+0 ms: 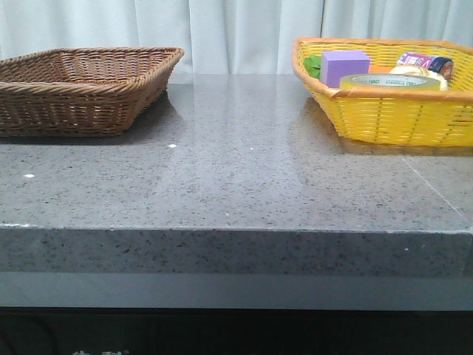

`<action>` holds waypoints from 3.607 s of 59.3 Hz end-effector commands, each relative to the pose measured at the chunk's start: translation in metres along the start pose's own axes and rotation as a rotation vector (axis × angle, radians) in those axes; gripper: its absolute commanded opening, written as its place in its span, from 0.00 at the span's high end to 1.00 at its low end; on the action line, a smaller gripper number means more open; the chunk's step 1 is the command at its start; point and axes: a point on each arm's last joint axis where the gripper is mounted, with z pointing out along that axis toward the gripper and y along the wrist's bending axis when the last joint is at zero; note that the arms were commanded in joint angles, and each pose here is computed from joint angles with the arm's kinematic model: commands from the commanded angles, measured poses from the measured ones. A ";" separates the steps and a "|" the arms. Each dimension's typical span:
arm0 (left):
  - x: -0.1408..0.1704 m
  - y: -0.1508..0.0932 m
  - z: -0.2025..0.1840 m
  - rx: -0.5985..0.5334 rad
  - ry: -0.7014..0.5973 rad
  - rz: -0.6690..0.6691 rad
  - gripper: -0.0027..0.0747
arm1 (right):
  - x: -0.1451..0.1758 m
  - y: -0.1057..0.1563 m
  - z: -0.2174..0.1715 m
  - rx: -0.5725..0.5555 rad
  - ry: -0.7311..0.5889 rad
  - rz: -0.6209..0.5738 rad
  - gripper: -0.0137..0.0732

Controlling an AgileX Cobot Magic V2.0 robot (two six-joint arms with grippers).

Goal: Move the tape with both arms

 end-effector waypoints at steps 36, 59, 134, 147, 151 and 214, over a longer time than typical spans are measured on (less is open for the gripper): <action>-0.016 -0.002 -0.006 0.018 -0.112 -0.004 0.29 | -0.097 0.002 0.129 -0.082 0.154 0.003 0.24; -0.016 -0.002 -0.006 0.018 -0.112 -0.004 0.29 | -0.095 0.000 0.158 -0.088 0.256 -0.004 0.56; -0.016 -0.003 -0.006 0.019 -0.112 -0.007 0.29 | -0.074 0.198 0.058 -0.382 -0.020 -0.441 0.71; -0.016 -0.003 -0.006 0.019 -0.112 -0.007 0.29 | -0.062 0.212 0.098 -0.347 0.061 -0.488 0.71; -0.016 -0.003 -0.006 0.019 -0.112 -0.007 0.29 | -0.060 0.212 0.108 -0.322 0.071 -0.504 0.71; -0.016 -0.003 -0.006 0.019 -0.112 -0.007 0.29 | -0.028 0.124 -0.031 -0.373 -0.247 -0.329 0.39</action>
